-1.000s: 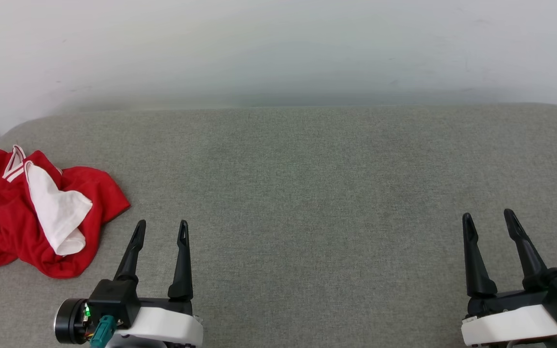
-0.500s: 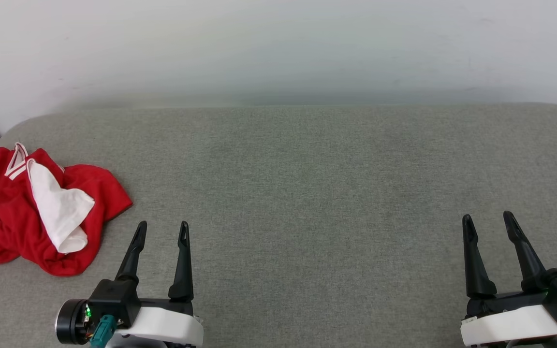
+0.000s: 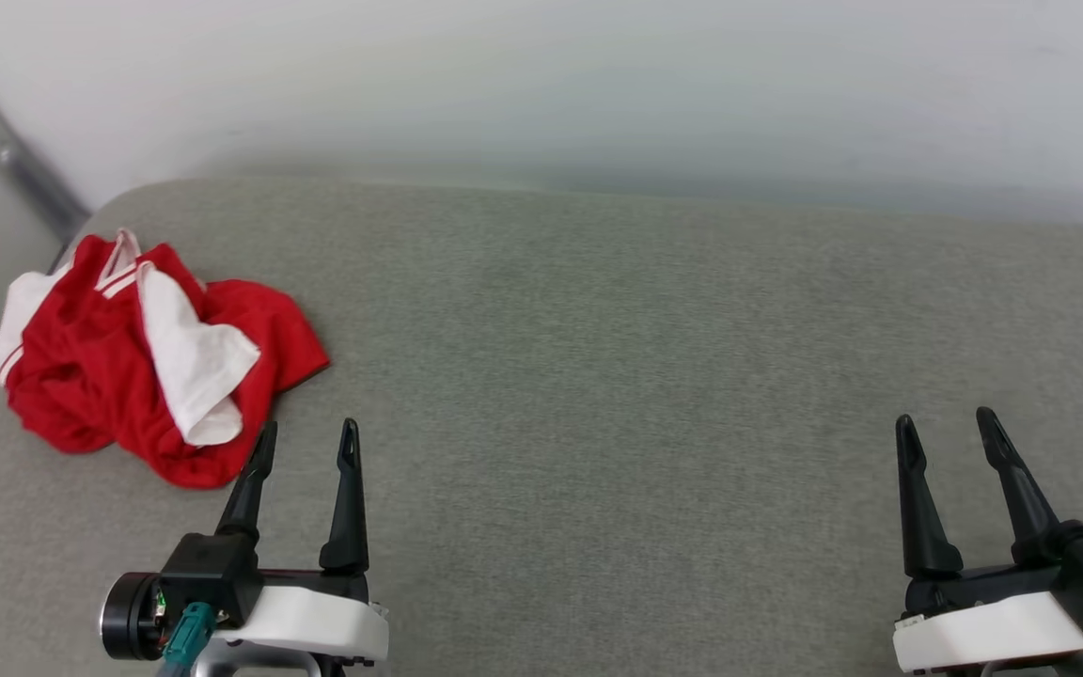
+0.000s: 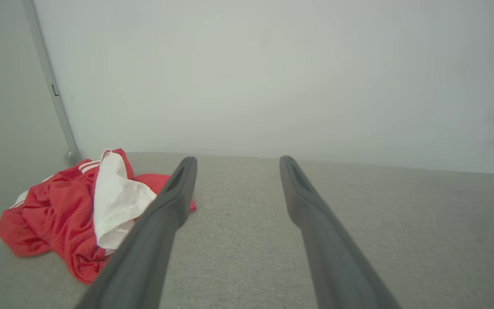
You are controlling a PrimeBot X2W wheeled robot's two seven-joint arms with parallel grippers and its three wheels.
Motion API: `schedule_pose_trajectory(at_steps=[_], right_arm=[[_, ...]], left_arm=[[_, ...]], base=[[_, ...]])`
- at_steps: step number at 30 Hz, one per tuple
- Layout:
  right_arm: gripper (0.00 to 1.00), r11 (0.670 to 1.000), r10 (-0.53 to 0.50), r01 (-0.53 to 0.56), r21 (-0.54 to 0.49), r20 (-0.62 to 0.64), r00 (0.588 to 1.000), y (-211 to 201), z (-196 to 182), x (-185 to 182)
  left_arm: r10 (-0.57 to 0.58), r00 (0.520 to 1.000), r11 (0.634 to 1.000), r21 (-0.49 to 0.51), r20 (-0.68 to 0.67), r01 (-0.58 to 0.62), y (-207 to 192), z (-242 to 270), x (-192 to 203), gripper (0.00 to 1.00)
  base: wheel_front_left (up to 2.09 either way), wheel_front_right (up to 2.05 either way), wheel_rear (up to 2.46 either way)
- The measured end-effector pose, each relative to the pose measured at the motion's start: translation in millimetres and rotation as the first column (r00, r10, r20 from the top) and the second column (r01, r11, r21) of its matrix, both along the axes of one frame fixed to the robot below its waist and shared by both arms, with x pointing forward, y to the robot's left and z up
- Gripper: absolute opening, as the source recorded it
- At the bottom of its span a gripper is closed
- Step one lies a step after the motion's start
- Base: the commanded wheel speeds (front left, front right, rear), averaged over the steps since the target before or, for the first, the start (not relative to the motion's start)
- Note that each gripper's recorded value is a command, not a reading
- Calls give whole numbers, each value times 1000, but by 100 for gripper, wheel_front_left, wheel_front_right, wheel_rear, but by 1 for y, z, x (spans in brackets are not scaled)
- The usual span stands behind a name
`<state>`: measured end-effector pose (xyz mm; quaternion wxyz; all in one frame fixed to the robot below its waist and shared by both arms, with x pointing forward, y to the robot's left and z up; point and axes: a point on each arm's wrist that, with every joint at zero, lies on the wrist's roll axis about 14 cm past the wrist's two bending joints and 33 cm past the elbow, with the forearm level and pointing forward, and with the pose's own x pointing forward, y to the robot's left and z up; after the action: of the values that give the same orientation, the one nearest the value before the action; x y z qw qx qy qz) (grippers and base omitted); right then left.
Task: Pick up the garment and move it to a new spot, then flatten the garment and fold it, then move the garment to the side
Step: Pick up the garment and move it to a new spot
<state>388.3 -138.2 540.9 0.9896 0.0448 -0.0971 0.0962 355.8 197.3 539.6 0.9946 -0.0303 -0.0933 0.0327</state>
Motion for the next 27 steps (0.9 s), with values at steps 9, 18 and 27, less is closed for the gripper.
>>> schedule_pose_trajectory(at_steps=[9, 18, 27], right_arm=[[100, 994, 113, -113, -10, -1, 994, 40, -2, 15], [100, 973, 232, -232, -9, 0, 973, 84, -5, 25], [100, 951, 310, -310, -10, -1, 951, 114, -7, 30]], left_arm=[[128, 992, 992, 1, -6, -128, 38, 0, -22, 100], [261, 965, 965, 0, -7, -261, 76, 1, -49, 100], [348, 937, 937, 0, -12, -348, 97, 1, -71, 100]], base=[[0, 0, 0], [0, 0, 0], [0, 0, 0]])
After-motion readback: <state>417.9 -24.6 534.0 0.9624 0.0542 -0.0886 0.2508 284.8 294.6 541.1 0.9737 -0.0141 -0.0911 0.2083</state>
